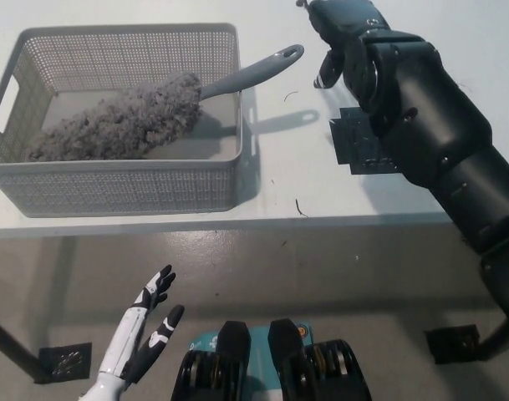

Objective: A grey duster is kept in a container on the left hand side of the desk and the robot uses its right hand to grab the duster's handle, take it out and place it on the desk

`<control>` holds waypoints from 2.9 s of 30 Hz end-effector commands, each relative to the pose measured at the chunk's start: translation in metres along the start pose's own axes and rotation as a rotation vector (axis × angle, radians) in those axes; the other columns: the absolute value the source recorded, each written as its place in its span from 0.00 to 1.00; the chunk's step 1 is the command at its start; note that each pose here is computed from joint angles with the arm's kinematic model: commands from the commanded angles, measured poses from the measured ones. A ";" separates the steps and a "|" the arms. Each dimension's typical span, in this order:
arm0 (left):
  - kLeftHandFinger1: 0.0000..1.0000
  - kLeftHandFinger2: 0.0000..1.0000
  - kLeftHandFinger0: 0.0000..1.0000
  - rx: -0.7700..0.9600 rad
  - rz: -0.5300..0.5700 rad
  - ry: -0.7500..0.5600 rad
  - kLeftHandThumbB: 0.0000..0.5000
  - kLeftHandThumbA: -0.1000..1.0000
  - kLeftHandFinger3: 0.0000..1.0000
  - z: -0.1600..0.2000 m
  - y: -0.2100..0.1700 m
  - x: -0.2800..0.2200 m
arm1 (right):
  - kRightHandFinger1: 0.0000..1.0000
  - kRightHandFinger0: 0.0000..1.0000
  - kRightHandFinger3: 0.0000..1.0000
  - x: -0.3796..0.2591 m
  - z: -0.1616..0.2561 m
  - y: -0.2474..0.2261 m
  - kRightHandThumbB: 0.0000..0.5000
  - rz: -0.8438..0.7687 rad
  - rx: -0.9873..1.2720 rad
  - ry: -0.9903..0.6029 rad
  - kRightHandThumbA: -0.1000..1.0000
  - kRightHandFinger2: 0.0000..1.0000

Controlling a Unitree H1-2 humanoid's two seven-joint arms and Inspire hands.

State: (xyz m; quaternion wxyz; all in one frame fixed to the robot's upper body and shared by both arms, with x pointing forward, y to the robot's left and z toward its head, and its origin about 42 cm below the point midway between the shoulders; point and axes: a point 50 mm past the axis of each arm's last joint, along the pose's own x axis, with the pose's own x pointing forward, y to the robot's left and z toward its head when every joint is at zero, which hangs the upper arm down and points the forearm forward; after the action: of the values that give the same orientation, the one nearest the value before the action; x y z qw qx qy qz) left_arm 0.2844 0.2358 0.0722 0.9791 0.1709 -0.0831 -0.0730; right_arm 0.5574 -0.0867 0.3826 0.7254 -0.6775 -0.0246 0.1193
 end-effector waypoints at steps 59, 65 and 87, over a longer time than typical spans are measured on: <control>1.00 1.00 1.00 0.018 -0.106 -0.056 0.11 0.90 1.00 0.010 0.000 0.006 | 1.00 1.00 1.00 0.019 0.083 -0.003 1.00 -0.047 -0.111 -0.051 0.84 1.00; 1.00 1.00 1.00 0.011 -0.115 -0.050 0.12 0.88 1.00 0.012 -0.008 0.004 | 0.94 1.00 1.00 0.026 0.086 0.021 0.67 -0.139 -0.105 -0.052 0.41 0.88; 1.00 1.00 1.00 0.024 -0.153 -0.077 0.12 0.87 1.00 0.018 -0.018 0.020 | 0.00 0.00 0.22 0.020 0.044 0.019 0.23 -0.652 0.677 -0.138 0.10 0.21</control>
State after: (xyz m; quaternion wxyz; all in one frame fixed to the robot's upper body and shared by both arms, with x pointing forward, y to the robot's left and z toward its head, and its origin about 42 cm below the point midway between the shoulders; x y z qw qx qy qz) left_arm 0.2853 0.2229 0.0702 0.9724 0.1776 -0.0750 -0.1310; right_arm 0.5631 -0.0402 0.2923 0.7582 -0.6437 -0.0774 0.0699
